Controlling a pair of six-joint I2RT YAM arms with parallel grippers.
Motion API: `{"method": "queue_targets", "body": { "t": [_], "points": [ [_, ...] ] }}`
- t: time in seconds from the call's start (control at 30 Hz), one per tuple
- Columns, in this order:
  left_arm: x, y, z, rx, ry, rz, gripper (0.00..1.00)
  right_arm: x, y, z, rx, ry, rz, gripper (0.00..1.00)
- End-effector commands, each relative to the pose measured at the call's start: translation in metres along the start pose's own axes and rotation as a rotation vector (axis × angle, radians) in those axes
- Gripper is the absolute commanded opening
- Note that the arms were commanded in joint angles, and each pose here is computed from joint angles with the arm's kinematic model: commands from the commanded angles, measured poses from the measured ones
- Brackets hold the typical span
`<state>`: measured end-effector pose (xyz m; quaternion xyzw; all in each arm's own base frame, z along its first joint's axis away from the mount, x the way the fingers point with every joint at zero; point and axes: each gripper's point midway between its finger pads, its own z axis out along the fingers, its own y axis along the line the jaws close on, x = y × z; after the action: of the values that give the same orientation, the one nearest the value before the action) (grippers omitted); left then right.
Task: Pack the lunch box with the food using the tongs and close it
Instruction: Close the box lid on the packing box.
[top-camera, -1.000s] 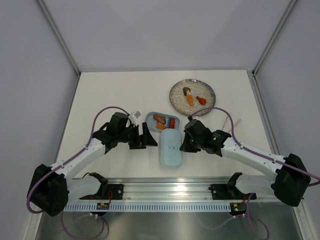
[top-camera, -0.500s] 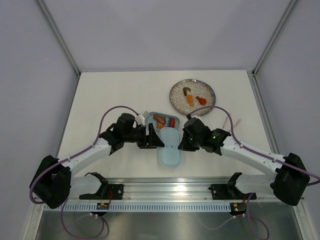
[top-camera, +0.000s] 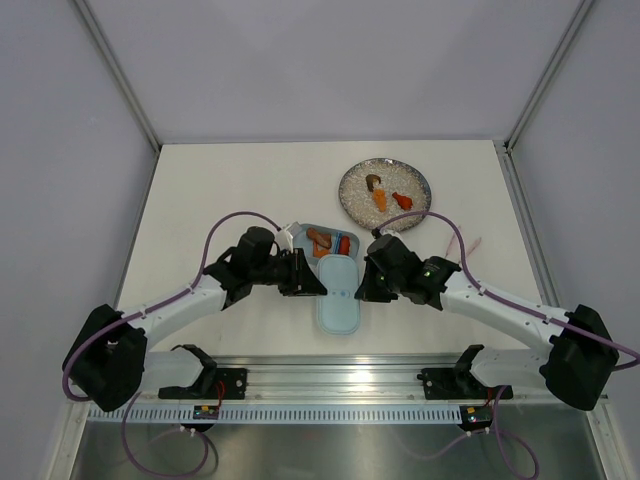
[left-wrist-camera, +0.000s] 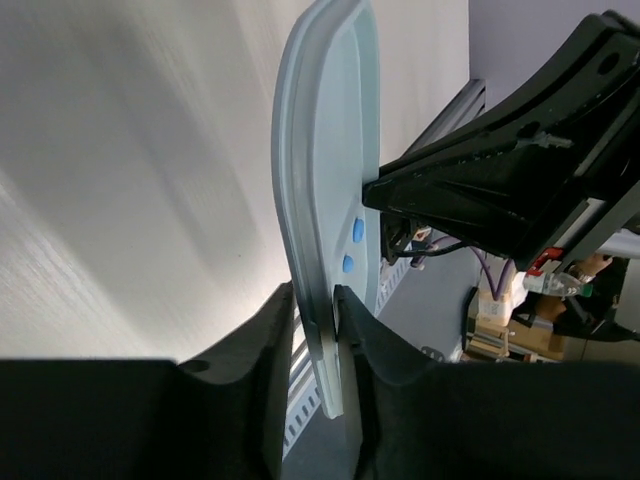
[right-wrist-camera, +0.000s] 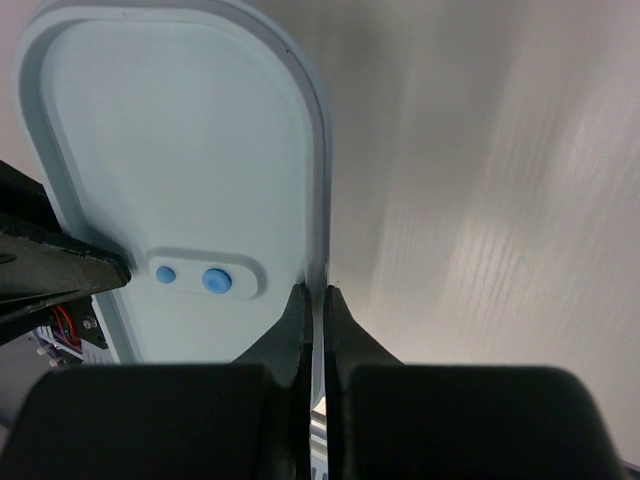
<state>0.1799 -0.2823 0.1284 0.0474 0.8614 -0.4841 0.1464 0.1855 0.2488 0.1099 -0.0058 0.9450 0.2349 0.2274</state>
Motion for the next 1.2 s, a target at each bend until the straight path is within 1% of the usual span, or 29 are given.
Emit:
{"method": "queue_targets", "body": {
  "t": [0.0,0.03,0.07,0.13,0.2,0.23,0.3,0.33,0.37,0.4,0.43,0.47,0.5,0.53,0.6,0.67,0.73,0.77,0.8,0.83,0.87,0.9,0.97,1.0,1.03,1.07,1.1,1.13,1.17],
  "points": [
    [-0.014,-0.013,0.001,0.033,-0.052,0.039,0.19,-0.014,0.021,-0.004,-0.066,-0.033,-0.01,0.0],
    [-0.016,-0.015,0.0,0.036,-0.056,0.04,0.13,-0.013,0.02,-0.003,-0.065,-0.032,-0.009,0.0],
    [-0.016,-0.015,0.0,0.036,-0.056,0.039,0.01,-0.013,0.02,-0.003,-0.065,-0.032,-0.007,0.0],
    [-0.019,-0.018,-0.001,0.033,-0.06,0.044,0.0,-0.013,0.02,-0.002,-0.066,-0.033,-0.007,0.0],
    [-0.022,-0.018,-0.004,0.004,-0.059,0.06,0.0,-0.013,0.02,-0.003,-0.066,-0.033,-0.007,0.23],
    [-0.022,-0.02,-0.006,-0.003,-0.058,0.089,0.0,-0.014,0.021,-0.004,-0.067,-0.036,-0.005,0.38],
    [-0.03,-0.02,-0.014,-0.071,-0.066,0.107,0.0,-0.016,0.019,-0.008,-0.058,-0.044,-0.005,0.53],
    [-0.034,-0.019,-0.018,-0.104,-0.071,0.152,0.0,-0.019,0.017,-0.009,-0.044,-0.061,-0.006,0.71],
    [-0.038,-0.019,-0.023,-0.135,-0.078,0.172,0.0,-0.019,0.013,-0.014,-0.026,-0.067,-0.007,0.79],
    [-0.037,-0.008,-0.031,-0.227,-0.071,0.166,0.0,-0.022,0.011,-0.018,-0.013,-0.083,-0.008,0.85],
    [-0.052,-0.02,-0.04,-0.245,-0.102,0.233,0.0,-0.027,0.004,-0.02,0.026,-0.116,-0.008,0.92],
    [-0.058,-0.021,-0.046,-0.281,-0.114,0.256,0.0,-0.028,-0.006,-0.027,0.066,-0.126,-0.006,0.94],
    [-0.061,-0.008,-0.058,-0.391,-0.12,0.257,0.0,-0.031,-0.011,-0.032,0.095,-0.147,-0.003,0.95],
    [-0.079,-0.021,-0.07,-0.414,-0.165,0.322,0.0,-0.039,-0.023,-0.038,0.158,-0.197,0.007,0.95],
    [-0.095,-0.013,-0.09,-0.552,-0.216,0.361,0.0,-0.042,-0.043,-0.054,0.246,-0.234,0.025,0.97],
    [-0.118,-0.029,-0.106,-0.606,-0.29,0.45,0.0,-0.048,-0.063,-0.069,0.33,-0.288,0.033,0.98],
    [-0.14,-0.027,-0.122,-0.734,-0.356,0.525,0.0,-0.052,-0.075,-0.077,0.372,-0.316,0.055,0.98],
    [-0.152,-0.045,-0.126,-0.747,-0.401,0.573,0.0,-0.05,-0.081,-0.081,0.38,-0.318,0.064,0.98],
    [-0.165,-0.043,-0.137,-0.839,-0.454,0.603,0.0,-0.05,-0.084,-0.084,0.383,-0.32,0.072,0.98],
    [-0.173,-0.041,-0.134,-0.904,-0.447,0.67,0.0,-0.05,-0.088,-0.085,0.385,-0.322,0.088,0.98],
    [-0.185,-0.05,-0.139,-0.975,-0.511,0.723,0.0,-0.049,-0.089,-0.088,0.371,-0.329,0.097,0.98],
    [-0.19,-0.052,-0.137,-1.021,-0.522,0.762,0.0,-0.046,-0.09,-0.089,0.36,-0.325,0.107,0.98],
    [-0.199,-0.05,-0.124,-1.133,-0.488,0.889,0.0,-0.044,-0.094,-0.093,0.343,-0.336,0.132,0.98],
    [-0.207,-0.052,-0.125,-1.197,-0.525,0.911,0.0,-0.043,-0.095,-0.094,0.338,-0.34,0.141,0.98],
    [-0.207,-0.052,-0.114,-1.247,-0.484,1.005,0.0,-0.041,-0.096,-0.097,0.326,-0.344,0.151,0.98],
    [-0.208,-0.054,-0.111,-1.278,-0.486,1.054,0.0,-0.038,-0.098,-0.096,0.328,-0.341,0.156,0.98],
    [-0.211,-0.053,-0.104,-1.306,-0.553,1.077,0.0,-0.035,-0.099,-0.096,0.327,-0.335,0.166,0.98],
    [-0.208,-0.06,-0.097,-1.325,-0.528,1.187,0.0,-0.034,-0.1,-0.096,0.322,-0.338,0.171,0.98],
    [-0.212,-0.071,-0.091,-1.294,-0.612,1.194,0.0,-0.029,-0.103,-0.095,0.33,-0.328,0.176,0.98]
  ]
}}
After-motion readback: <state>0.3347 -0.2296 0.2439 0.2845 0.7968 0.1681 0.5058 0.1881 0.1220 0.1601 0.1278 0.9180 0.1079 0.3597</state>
